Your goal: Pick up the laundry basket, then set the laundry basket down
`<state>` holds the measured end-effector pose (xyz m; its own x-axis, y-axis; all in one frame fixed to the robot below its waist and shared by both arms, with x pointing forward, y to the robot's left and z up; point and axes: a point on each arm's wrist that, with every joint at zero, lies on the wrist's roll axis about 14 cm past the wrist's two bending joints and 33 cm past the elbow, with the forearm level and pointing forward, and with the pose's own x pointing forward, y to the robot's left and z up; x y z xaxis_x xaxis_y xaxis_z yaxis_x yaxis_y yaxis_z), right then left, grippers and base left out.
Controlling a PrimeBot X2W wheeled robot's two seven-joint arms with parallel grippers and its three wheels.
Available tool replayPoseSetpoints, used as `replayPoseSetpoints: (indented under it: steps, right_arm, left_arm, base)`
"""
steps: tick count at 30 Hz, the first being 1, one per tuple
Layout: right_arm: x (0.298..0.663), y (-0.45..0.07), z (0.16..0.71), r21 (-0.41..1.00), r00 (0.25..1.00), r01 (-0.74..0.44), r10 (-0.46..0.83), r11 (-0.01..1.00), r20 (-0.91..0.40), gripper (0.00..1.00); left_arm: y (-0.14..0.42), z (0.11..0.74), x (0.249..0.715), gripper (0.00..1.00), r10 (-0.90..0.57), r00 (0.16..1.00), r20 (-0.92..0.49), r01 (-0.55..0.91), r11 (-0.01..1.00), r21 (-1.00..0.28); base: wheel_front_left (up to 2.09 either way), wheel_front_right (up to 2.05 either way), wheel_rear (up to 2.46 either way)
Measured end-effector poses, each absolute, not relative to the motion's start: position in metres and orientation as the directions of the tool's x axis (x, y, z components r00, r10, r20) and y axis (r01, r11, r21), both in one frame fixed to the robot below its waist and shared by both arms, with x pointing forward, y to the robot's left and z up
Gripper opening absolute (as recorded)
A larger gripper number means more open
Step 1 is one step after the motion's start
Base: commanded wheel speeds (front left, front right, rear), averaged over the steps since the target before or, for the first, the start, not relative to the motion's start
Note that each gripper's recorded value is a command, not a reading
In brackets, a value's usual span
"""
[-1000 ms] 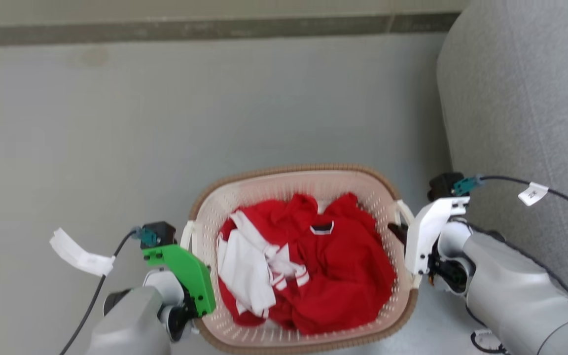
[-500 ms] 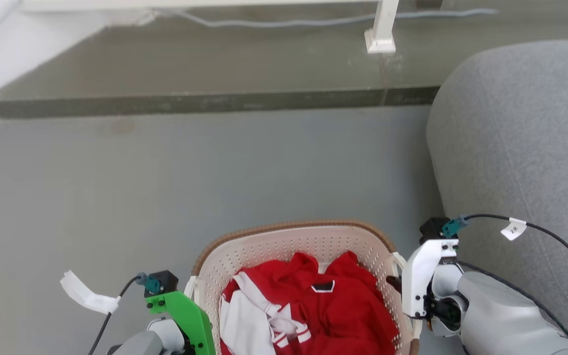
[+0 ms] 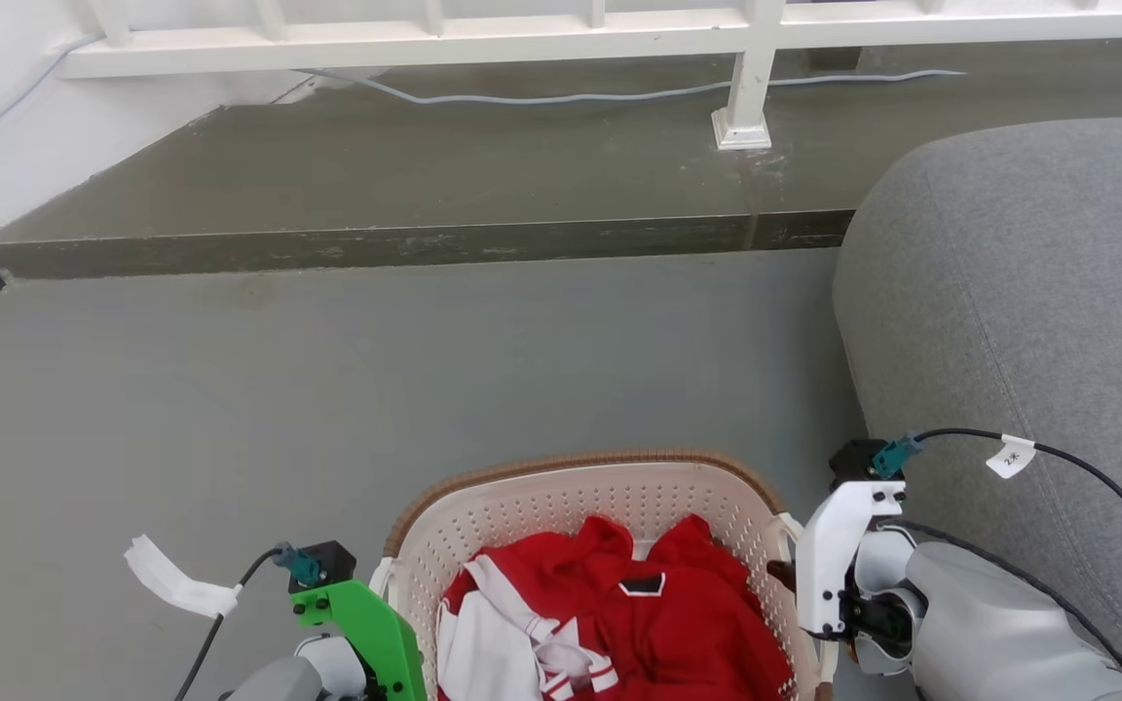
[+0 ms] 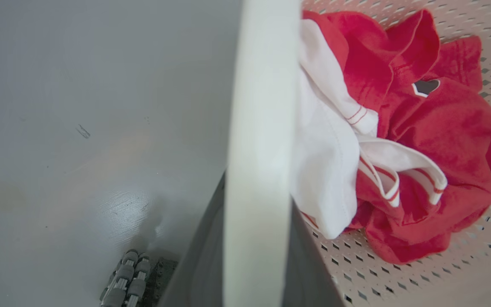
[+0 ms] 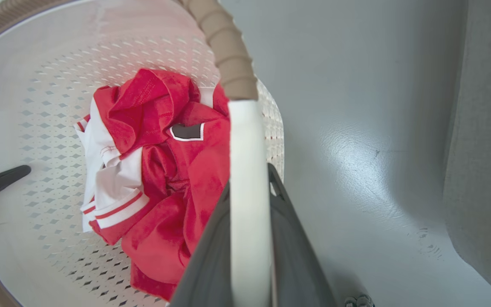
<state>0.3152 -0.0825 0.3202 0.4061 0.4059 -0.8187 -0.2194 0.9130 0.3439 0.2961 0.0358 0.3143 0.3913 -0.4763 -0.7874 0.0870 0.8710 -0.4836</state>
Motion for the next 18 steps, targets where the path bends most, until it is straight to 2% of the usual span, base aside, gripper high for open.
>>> replayPoseSetpoints:
  steps: [18]
  right_arm:
    - [0.3107, -0.0838, 0.3155, 0.348, 0.378, -0.208, 0.403, 0.914, -0.833, 0.0]
  left_arm:
    - [0.0339, 0.3105, 0.2922, 0.0, -0.483, 0.365, -0.796, 0.082, 0.868, -0.489]
  base:
    - [0.0, 0.0, 0.0]
